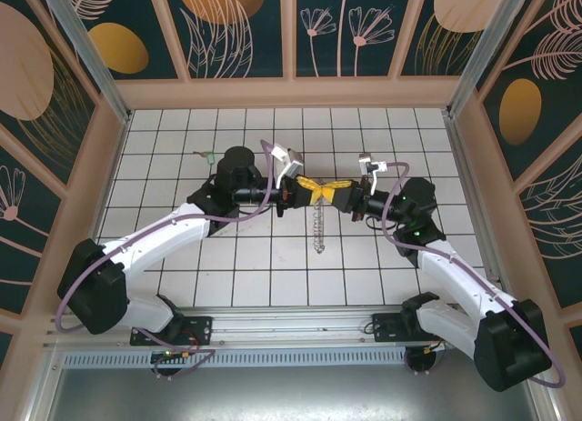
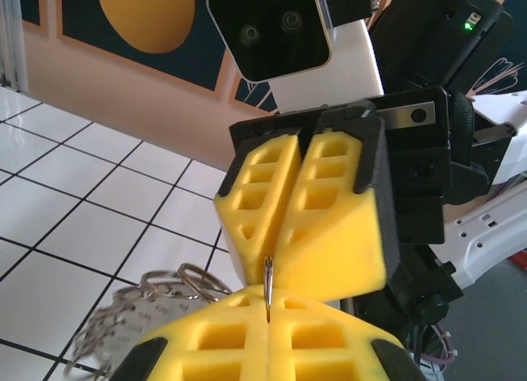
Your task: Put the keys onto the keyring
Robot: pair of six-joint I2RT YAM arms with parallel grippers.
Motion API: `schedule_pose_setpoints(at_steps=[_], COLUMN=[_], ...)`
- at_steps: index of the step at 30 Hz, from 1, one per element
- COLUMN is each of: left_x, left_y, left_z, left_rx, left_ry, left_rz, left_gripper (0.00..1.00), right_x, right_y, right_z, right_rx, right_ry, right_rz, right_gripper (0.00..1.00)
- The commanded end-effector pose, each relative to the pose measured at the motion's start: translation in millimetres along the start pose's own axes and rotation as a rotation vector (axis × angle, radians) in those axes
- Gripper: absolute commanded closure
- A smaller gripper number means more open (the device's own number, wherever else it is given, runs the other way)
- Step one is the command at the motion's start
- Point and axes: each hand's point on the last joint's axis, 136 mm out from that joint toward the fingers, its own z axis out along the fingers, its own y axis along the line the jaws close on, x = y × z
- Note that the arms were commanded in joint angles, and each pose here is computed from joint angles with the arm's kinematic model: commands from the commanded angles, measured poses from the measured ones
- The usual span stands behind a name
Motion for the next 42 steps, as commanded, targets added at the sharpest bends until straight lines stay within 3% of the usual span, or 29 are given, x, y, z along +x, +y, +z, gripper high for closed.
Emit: schedule_pose_setpoints(at_steps=[1, 8, 16, 22, 26, 31, 42], left_x=[-10, -12, -49, -75, -82, -88, -100], left_y=[-23, -15, 13, 20, 18, 7, -17], left_z=[10, 10, -20, -51, -58, -52, -47], left_rx=[0.112, 0.065, -0.201, -0.33, -0.339, -0.25, -0.054], left_ry=[-0.011, -0.025, -0.271, -0.436, -0.479, -0.491, -0.548], left_rz=[0.034, 0.017, -0.04, -0.097, -0.118, -0.144, -0.194], left_gripper=[1.0, 1.0, 0.56, 0.4, 0.39, 0.41, 0.56], right_x=[-24, -33, -48, -63, -73, -86, -109], right_y=[35, 34, 34, 43, 48, 56, 62], right_z=[5, 5, 1, -3, -5, -7, -11], right_rx=[-0.11, -0.093, -0.06, -0.077, -0.094, -0.123, -0.14], right_ry=[-0.026, -0.057, -0.137, -0.21, -0.268, -0.343, -0.519], right_rz=[-0.129, -0.141, -0.17, -0.211, -0.232, -0.26, -0.263], right_gripper=[0.99, 1.0, 1.0, 1.0, 1.0, 1.0, 1.0])
